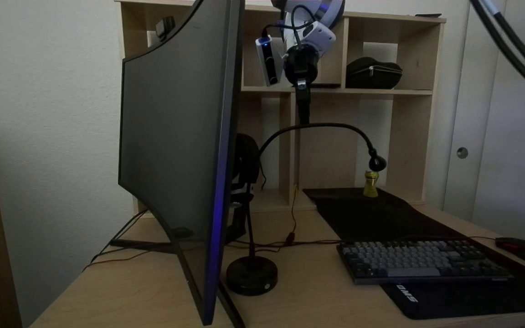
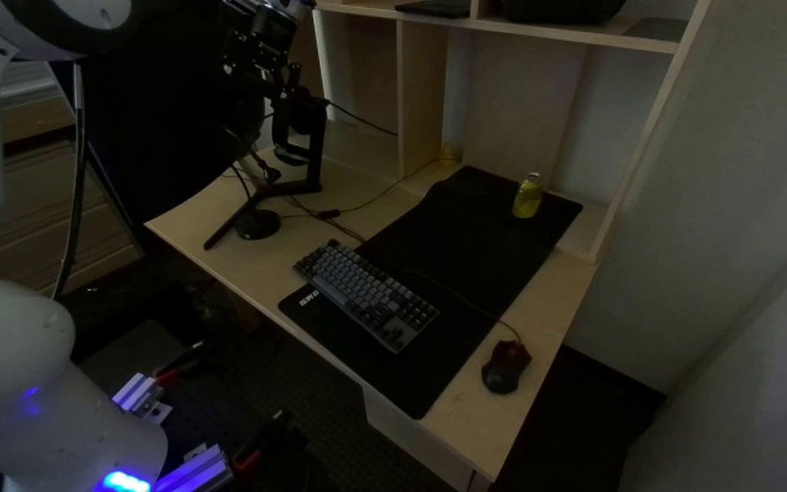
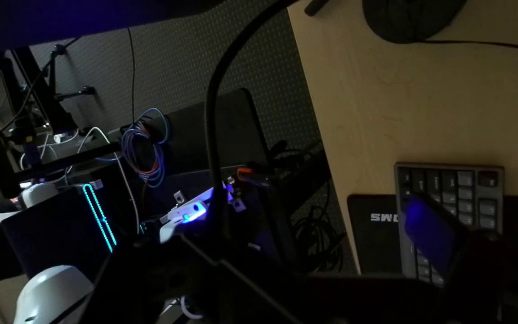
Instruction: Hang the headphones behind the computer then move the lamp to the right
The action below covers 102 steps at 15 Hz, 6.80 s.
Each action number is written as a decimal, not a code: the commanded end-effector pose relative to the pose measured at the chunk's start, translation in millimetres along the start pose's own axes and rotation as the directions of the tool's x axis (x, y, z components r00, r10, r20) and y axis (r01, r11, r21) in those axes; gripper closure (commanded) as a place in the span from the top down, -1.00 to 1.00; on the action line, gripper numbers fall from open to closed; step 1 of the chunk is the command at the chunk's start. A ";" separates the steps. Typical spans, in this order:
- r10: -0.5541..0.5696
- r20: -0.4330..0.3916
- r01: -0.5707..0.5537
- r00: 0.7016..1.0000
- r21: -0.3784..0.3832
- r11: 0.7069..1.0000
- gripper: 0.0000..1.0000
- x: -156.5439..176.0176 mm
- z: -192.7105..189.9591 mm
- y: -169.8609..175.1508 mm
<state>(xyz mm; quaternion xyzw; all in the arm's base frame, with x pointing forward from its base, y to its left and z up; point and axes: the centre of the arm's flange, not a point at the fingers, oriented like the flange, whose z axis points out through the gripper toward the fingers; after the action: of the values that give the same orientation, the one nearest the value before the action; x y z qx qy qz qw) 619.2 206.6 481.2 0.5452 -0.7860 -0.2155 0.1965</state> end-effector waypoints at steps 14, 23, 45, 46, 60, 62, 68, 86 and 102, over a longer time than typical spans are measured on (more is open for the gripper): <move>-0.381 -0.018 0.364 0.924 0.343 0.866 1.00 48.6 13.1 70.9; -0.664 -0.099 0.671 0.741 0.138 0.728 1.00 120.2 12.7 132.2; -0.674 -0.251 0.719 0.695 0.210 0.663 1.00 100.7 -4.0 123.8; -0.678 -0.282 0.733 0.679 0.208 0.647 1.00 100.5 -4.2 123.5; -0.793 -0.172 0.770 0.585 0.423 0.477 1.00 66.3 -22.4 131.1; -0.792 -0.129 0.759 0.597 0.412 0.505 1.00 64.9 -28.6 124.1; -0.837 -0.104 0.743 0.537 0.528 0.411 1.00 -28.7 -27.4 149.1; -0.361 -0.027 0.350 0.932 0.324 0.879 1.00 -27.9 79.1 89.9; -0.384 -0.062 0.380 0.921 0.353 0.855 -0.33 -34.6 133.8 23.1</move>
<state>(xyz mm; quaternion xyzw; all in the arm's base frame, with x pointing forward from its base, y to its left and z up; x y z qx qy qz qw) 546.6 273.7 383.2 0.7011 -0.7004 -0.1274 0.0407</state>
